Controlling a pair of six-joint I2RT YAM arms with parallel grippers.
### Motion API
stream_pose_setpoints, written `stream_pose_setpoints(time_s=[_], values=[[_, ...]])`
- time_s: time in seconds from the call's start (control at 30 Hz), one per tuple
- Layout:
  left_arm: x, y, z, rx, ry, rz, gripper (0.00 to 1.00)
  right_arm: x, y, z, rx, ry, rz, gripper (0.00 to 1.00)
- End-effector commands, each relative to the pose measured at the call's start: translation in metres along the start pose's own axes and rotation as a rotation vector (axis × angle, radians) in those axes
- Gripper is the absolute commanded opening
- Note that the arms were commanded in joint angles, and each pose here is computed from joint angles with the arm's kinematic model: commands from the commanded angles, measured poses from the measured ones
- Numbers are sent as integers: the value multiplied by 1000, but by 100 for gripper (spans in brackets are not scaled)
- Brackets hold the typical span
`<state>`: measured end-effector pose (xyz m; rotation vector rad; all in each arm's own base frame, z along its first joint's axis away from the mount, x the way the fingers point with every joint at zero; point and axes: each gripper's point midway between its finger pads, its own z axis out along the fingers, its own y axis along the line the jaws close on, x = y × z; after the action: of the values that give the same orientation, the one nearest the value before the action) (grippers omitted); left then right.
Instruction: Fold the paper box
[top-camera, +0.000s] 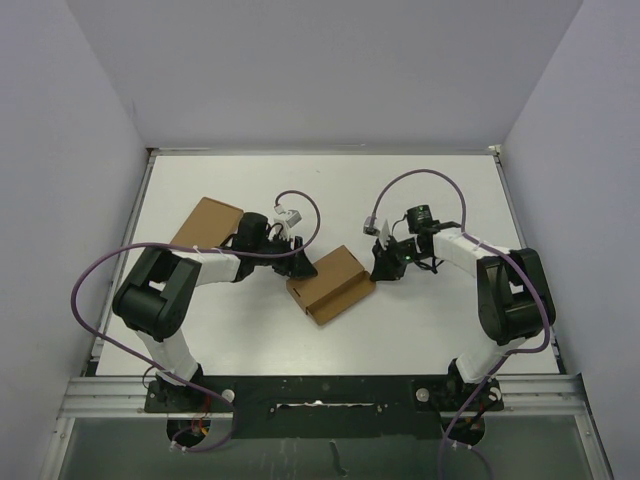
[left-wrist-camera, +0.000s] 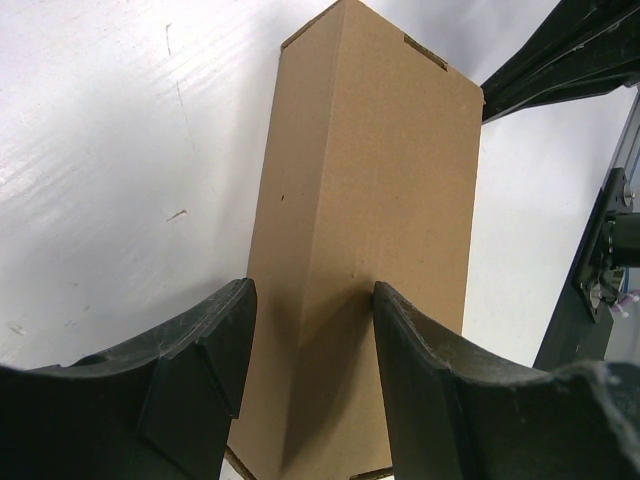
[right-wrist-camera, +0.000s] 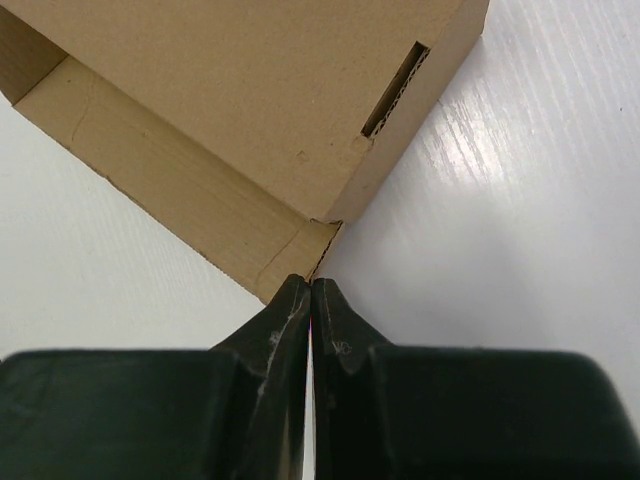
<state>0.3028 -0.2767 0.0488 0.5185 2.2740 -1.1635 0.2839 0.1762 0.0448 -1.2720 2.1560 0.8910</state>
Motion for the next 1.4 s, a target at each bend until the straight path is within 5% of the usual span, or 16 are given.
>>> stream_pose_setpoints(time_s=[0.0,0.87,1.37], values=[[-6,9,-8,-58,-28,16,48,4,5,-8,-2,2,7,2],[-7,9,-8,-55,-24,5,48,-11,18,-6,35,-6,-151,2],[-2,0,-6,-12,14,45,47,-17,8,-6,74,20,-106,2]])
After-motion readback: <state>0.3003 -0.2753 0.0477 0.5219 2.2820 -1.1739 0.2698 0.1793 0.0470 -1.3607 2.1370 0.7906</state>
